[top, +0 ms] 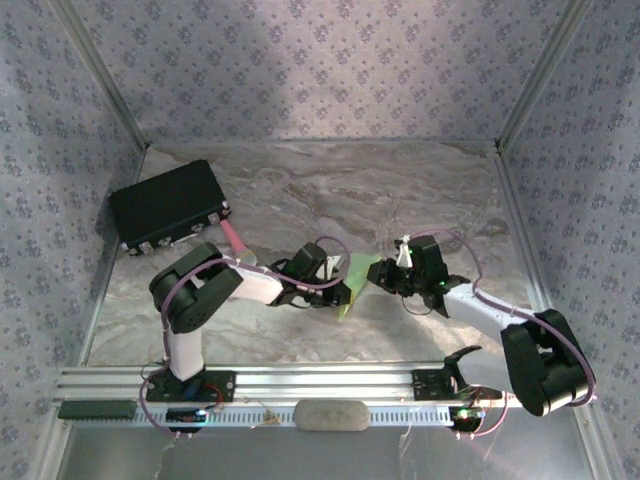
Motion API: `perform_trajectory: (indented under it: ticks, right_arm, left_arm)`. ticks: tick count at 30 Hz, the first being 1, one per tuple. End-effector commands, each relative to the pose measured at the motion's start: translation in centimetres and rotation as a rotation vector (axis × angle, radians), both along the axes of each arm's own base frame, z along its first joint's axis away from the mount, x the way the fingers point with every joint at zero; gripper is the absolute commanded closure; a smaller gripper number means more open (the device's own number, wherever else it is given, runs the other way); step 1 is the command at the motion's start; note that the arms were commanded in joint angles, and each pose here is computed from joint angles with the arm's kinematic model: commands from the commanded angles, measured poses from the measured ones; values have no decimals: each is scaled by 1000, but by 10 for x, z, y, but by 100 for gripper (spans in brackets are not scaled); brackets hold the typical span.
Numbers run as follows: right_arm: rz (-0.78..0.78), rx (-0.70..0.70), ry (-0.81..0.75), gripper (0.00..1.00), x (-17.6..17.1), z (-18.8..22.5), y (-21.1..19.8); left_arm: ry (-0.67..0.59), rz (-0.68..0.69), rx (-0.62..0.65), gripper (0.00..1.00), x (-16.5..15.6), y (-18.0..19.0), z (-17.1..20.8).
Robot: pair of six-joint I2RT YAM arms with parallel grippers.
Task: Fold a paper plane with a square sheet of paper (pick it up from the middle)
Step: Fold the wing for the fifth time at the center of the table.
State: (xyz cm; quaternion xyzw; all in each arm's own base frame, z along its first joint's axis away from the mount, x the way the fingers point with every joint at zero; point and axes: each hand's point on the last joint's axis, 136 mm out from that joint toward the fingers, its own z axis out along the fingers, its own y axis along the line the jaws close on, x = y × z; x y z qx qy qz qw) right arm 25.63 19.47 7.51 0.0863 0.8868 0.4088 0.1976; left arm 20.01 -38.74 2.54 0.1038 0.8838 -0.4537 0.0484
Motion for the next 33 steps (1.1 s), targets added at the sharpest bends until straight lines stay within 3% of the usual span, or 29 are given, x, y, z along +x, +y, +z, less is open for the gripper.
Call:
perform_trajectory:
  ticks: [1, 9, 33]
  right_arm:
    - [51, 38, -12, 82, 0, 4, 12]
    - [117, 83, -2, 84, 5, 4, 28]
    - [130, 134, 68, 88, 28, -24, 29]
  left_arm:
    - [45, 4, -19, 99, -4, -3, -8]
    - [92, 39, -21, 100, -4, 0, -13]
    - [189, 123, -33, 100, -1, 12, -25]
